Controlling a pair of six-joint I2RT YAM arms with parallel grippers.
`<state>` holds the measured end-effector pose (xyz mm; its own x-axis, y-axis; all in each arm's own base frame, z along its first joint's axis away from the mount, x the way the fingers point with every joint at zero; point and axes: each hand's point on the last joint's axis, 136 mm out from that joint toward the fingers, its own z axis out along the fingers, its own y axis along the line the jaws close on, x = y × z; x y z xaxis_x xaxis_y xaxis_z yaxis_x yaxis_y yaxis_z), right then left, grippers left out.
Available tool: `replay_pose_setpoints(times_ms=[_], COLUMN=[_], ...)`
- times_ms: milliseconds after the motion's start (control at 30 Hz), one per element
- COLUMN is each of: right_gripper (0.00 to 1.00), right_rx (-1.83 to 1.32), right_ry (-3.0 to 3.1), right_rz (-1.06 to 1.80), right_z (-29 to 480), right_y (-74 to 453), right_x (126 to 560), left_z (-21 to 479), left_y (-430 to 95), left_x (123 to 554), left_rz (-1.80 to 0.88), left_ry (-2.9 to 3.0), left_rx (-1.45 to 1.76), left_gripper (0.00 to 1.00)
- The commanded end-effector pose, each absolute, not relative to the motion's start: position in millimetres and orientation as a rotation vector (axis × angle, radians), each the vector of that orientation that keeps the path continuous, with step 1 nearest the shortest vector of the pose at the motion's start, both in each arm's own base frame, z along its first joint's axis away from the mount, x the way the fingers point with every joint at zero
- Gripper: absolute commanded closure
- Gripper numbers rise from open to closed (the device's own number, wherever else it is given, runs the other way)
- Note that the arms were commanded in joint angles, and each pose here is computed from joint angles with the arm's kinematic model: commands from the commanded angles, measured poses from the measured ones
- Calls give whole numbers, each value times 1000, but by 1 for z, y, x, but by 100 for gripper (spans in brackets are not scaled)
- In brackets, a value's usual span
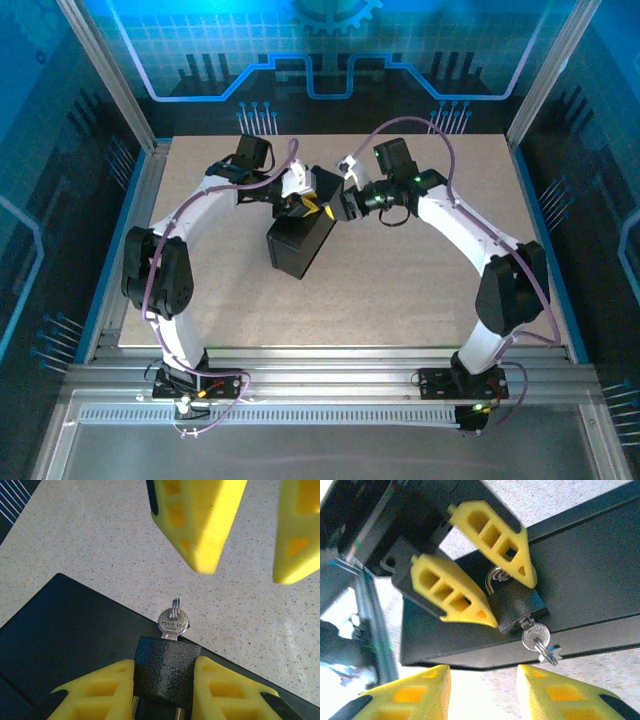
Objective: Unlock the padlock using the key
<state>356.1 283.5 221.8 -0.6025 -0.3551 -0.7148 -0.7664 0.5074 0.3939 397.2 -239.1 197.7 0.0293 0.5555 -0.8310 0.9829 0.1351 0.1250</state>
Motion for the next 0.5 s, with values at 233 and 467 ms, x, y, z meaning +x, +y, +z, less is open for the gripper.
replay_pose_setpoints(times_ms=[233, 467], right_gripper=[62, 63], right_rx=[-1225, -1216], right_ry=[1736, 1600], right_rz=[506, 338], right_z=[210, 210], right_y=[275, 287], right_x=[383, 397], left_z=[168, 165], left_y=[-238, -237], left_x=[377, 379], left_rz=[-831, -831], left_ry=[1759, 1760], left_rx=[1526, 1525], left_gripper=[78, 78])
